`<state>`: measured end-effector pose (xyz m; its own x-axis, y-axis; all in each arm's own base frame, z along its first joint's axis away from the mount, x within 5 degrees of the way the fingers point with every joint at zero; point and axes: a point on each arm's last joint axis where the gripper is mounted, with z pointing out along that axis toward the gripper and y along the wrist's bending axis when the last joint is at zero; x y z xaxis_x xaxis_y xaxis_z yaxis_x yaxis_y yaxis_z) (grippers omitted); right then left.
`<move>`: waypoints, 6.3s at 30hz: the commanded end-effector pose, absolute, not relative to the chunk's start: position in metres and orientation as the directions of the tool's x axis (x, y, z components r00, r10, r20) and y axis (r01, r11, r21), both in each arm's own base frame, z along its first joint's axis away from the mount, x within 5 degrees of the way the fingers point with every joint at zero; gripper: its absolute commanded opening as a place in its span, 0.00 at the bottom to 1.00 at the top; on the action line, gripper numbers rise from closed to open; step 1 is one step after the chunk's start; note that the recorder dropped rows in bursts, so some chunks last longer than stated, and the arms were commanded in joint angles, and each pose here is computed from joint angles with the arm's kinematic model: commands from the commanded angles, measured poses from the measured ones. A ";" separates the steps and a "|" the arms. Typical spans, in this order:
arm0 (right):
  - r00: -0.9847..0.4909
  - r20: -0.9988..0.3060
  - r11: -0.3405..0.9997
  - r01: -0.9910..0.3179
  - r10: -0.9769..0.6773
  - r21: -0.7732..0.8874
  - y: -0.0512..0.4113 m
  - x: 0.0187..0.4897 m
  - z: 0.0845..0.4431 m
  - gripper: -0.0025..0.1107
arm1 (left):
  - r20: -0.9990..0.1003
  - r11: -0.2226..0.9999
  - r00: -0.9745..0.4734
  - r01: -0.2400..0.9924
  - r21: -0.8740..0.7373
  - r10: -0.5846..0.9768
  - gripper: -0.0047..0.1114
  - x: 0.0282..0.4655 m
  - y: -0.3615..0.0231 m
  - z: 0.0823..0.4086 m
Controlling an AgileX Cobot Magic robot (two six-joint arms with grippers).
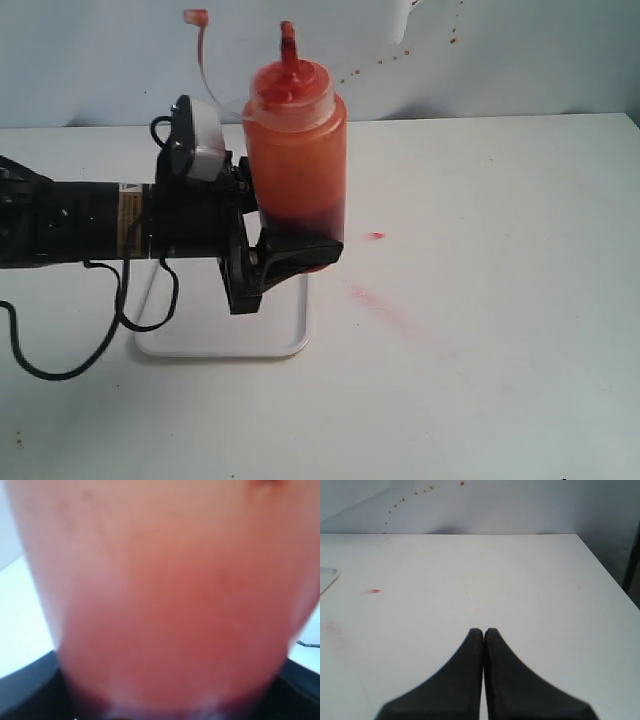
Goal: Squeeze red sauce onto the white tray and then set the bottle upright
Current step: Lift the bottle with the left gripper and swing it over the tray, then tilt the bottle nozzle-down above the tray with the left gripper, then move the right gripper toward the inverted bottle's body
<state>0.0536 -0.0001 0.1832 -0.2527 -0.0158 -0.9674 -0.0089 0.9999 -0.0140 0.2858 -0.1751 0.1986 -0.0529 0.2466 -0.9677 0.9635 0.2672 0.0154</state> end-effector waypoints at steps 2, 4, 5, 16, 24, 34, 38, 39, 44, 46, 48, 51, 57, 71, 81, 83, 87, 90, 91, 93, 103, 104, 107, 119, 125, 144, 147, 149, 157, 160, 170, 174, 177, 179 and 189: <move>-0.252 -0.968 1.000 -0.004 -0.019 -0.018 0.000 0.054 0.182 0.02 | -0.978 0.270 -0.006 0.962 0.052 0.210 0.04 0.284 -0.168 0.213; -0.252 -0.968 1.000 -0.004 -0.019 -0.018 0.000 0.054 0.182 0.02 | -0.973 0.263 -0.009 0.963 0.054 0.233 0.04 0.285 -0.168 0.209; -0.252 -0.968 1.000 -0.004 -0.019 -0.018 0.000 0.054 0.182 0.02 | -0.969 0.253 -0.010 0.966 0.054 0.247 0.04 0.284 -0.168 0.206; -0.246 -0.968 0.999 -0.004 -0.053 -0.053 -0.001 0.054 0.183 0.02 | -0.931 0.323 -0.041 0.943 0.085 0.362 0.04 0.292 -0.162 0.193; 0.036 -0.965 0.966 -0.033 0.258 0.257 0.002 0.056 0.209 0.02 | -0.928 0.315 -0.018 0.943 0.108 0.372 0.04 0.292 -0.162 0.193; 0.068 -0.958 0.960 -0.035 0.280 0.278 0.001 0.056 0.212 0.02 | -0.902 0.343 -0.014 0.927 0.150 0.432 0.04 0.295 -0.159 0.189; 0.186 -0.912 0.930 -0.044 0.365 0.364 -0.003 0.055 0.222 0.02 | -0.876 0.360 -0.007 0.913 0.190 0.481 0.04 0.298 -0.155 0.185; 0.215 -0.906 0.930 -0.044 0.364 0.364 -0.004 0.054 0.225 0.02 | -0.869 0.359 0.002 0.910 0.206 0.495 0.04 0.299 -0.155 0.185; 0.246 -0.852 0.885 -0.072 0.462 0.459 -0.005 0.053 0.228 0.02 | -0.868 0.355 0.021 0.907 0.225 0.496 0.04 0.300 -0.155 0.185; 0.260 -0.832 0.871 -0.089 0.489 0.484 -0.005 0.053 0.230 0.02 | -0.868 0.355 0.021 0.907 0.225 0.496 0.04 0.300 -0.155 0.185; 0.290 -0.840 0.887 -0.104 0.459 0.449 -0.004 0.052 0.233 0.02 | -0.868 0.355 0.021 0.907 0.225 0.496 0.04 0.300 -0.155 0.185; 0.283 -0.840 0.886 -0.156 0.464 0.437 0.000 0.059 0.237 0.02 | -0.867 0.353 0.025 0.907 0.229 0.498 0.04 0.300 -0.155 0.185; 0.373 -0.874 0.851 -0.519 0.310 0.080 0.039 0.067 0.268 0.02 | -0.868 0.352 0.026 0.908 0.228 0.496 0.04 0.300 -0.155 0.186; 0.018 -0.973 0.831 -0.524 0.231 0.187 0.047 0.166 0.292 0.02 | -0.861 0.343 0.057 0.903 0.261 0.505 0.04 0.301 -0.155 0.187; -0.001 -0.970 0.912 -0.341 0.242 0.228 0.032 0.242 0.290 0.02 | -0.869 0.414 0.106 0.847 0.333 0.483 0.04 0.310 -0.153 0.194; -0.018 -0.965 0.904 -0.345 0.262 0.251 0.033 0.260 0.288 0.02 | -0.871 0.435 0.099 0.836 0.335 0.481 0.04 0.311 -0.152 0.194; -0.030 -0.946 0.861 -0.405 0.322 0.306 0.041 0.293 0.277 0.02 | -0.845 0.450 0.118 0.803 0.390 0.522 0.04 0.316 -0.149 0.193; -0.024 -0.942 0.855 -0.414 0.334 0.313 0.048 0.309 0.269 0.02 | -0.833 0.494 0.090 0.768 0.407 0.545 0.04 0.320 -0.145 0.192; 0.010 -0.948 0.871 -0.398 0.317 0.287 0.049 0.313 0.267 0.02 | -0.831 0.517 0.066 0.755 0.403 0.552 0.04 0.322 -0.143 0.192; 0.050 -0.971 0.913 -0.355 0.234 0.202 0.052 0.318 0.264 0.02 | -0.827 0.552 0.031 0.731 0.402 0.561 0.04 0.324 -0.139 0.191; 0.001 -0.999 0.939 -0.340 0.052 0.049 0.057 0.321 0.253 0.02 | -0.696 0.496 0.036 0.675 0.546 0.717 0.04 0.330 -0.126 0.184; 0.004 -0.998 0.938 -0.344 0.055 0.051 0.057 0.321 0.254 0.02 | -0.687 0.509 0.012 0.663 0.549 0.726 0.04 0.331 -0.123 0.183; -0.004 -0.997 0.933 -0.354 0.071 0.068 0.058 0.320 0.254 0.02 | -0.647 0.515 -0.029 0.634 0.577 0.762 0.04 0.334 -0.114 0.181; 0.010 -0.998 0.912 -0.406 0.064 0.054 0.065 0.318 0.255 0.02 | -0.510 0.444 -0.101 0.652 0.615 0.854 0.04 0.335 -0.093 0.172; 0.009 -0.998 0.911 -0.409 0.064 0.055 0.066 0.318 0.255 0.02 | -0.430 0.344 -0.034 0.660 0.668 0.902 0.04 0.335 -0.090 0.171; 0.011 -0.996 0.876 -0.476 0.088 0.072 0.071 0.315 0.256 0.02 | -0.063 -0.059 0.261 0.432 0.900 0.963 0.04 0.349 -0.058 0.184; 0.006 -0.995 0.839 -0.537 0.102 0.083 0.077 0.312 0.257 0.02 | -0.031 -0.053 0.335 0.240 0.969 0.942 0.04 0.353 -0.065 0.201; -0.012 -0.991 0.835 -0.538 0.132 0.117 0.077 0.312 0.257 0.02 | -0.026 -0.018 0.327 0.132 0.991 0.945 0.04 0.355 -0.064 0.211; -0.279 -0.959 0.645 -0.723 0.056 0.248 0.101 0.319 0.271 0.02 | 0.359 -0.341 0.275 -0.114 0.933 0.892 0.04 0.357 -0.061 0.224; -0.288 -0.955 0.640 -0.723 0.065 0.262 0.102 0.321 0.267 0.02 | 0.458 -0.421 0.246 -0.188 0.887 0.854 0.04 0.357 -0.062 0.229; -0.275 -0.960 0.643 -0.725 0.061 0.248 0.102 0.326 0.259 0.02 | 0.617 -0.550 0.219 -0.296 0.780 0.756 0.04 0.356 -0.067 0.229; -0.273 -0.960 0.643 -0.725 0.059 0.246 0.102 0.326 0.259 0.02 | 0.637 -0.555 0.208 -0.342 0.758 0.742 0.04 0.357 -0.069 0.226; -0.273 -0.960 0.643 -0.725 0.059 0.246 0.102 0.326 0.259 0.02 | 0.647 -0.554 0.188 -0.378 0.742 0.739 0.04 0.358 -0.070 0.224; -0.273 -0.960 0.643 -0.725 0.059 0.246 0.102 0.326 0.259 0.02 | 0.642 -0.537 0.169 -0.413 0.735 0.748 0.04 0.357 -0.071 0.227; -0.282 -0.958 0.643 -0.723 0.059 0.252 0.102 0.328 0.256 0.02 | 0.641 -0.531 0.162 -0.428 0.731 0.750 0.04 0.357 -0.071 0.228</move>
<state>0.3263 0.1000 0.2558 -0.2933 0.0585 -0.9542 -0.7134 0.6511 0.2592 0.3577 -0.0712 0.2190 0.1995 0.7247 0.6596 -0.3817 -0.5624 0.7334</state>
